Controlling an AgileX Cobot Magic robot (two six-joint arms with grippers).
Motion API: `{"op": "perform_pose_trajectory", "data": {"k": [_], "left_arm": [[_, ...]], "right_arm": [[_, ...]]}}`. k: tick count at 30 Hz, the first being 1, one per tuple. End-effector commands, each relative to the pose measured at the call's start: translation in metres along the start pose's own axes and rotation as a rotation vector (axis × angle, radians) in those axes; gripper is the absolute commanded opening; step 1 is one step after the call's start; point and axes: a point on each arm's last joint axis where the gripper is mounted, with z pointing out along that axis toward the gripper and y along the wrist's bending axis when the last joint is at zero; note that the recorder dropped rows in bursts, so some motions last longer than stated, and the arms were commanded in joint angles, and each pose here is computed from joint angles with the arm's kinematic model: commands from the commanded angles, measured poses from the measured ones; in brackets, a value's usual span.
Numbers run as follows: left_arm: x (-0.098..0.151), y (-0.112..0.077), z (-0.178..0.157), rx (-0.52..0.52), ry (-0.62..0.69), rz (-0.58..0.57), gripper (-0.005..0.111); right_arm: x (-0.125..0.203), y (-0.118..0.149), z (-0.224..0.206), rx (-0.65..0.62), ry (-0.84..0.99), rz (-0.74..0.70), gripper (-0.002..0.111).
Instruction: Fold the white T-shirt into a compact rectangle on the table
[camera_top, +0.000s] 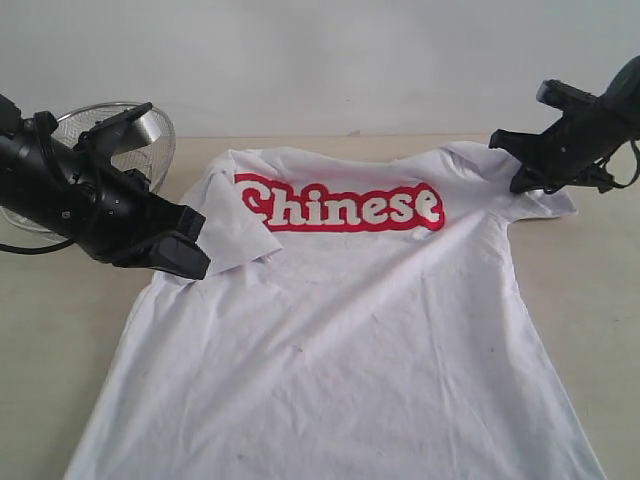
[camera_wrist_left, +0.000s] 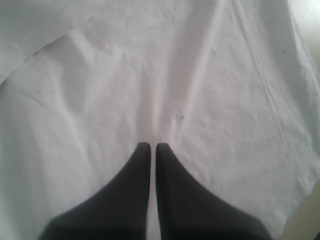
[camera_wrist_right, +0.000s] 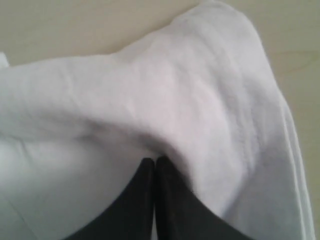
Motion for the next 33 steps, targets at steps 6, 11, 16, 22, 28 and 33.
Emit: {"op": "perform_pose_trajectory", "data": {"k": [6,11,16,22,28,33], "left_arm": [[-0.001,0.0,0.001,-0.001,0.004,0.012,0.005],[-0.002,0.001,0.001,-0.015,-0.012,0.012,0.005],[-0.002,0.001,0.001,-0.008,-0.003,0.026,0.005],[0.001,0.001,0.001,-0.007,0.026,0.047,0.005],[0.0,0.002,0.001,-0.014,0.014,0.042,0.005],[0.006,0.005,0.012,0.015,0.083,0.047,0.005]], "right_arm": [[-0.001,-0.013,0.003,0.019,0.019,0.023,0.0],[-0.017,0.008,-0.029,-0.09,-0.037,-0.004,0.0],[-0.022,0.033,-0.079,-0.134,-0.053,-0.087,0.0],[0.04,0.07,-0.111,-0.219,0.042,-0.13,0.0],[0.129,0.113,-0.121,-0.227,0.164,-0.228,0.0],[0.18,0.13,-0.121,-0.216,0.236,-0.312,0.0]]}}
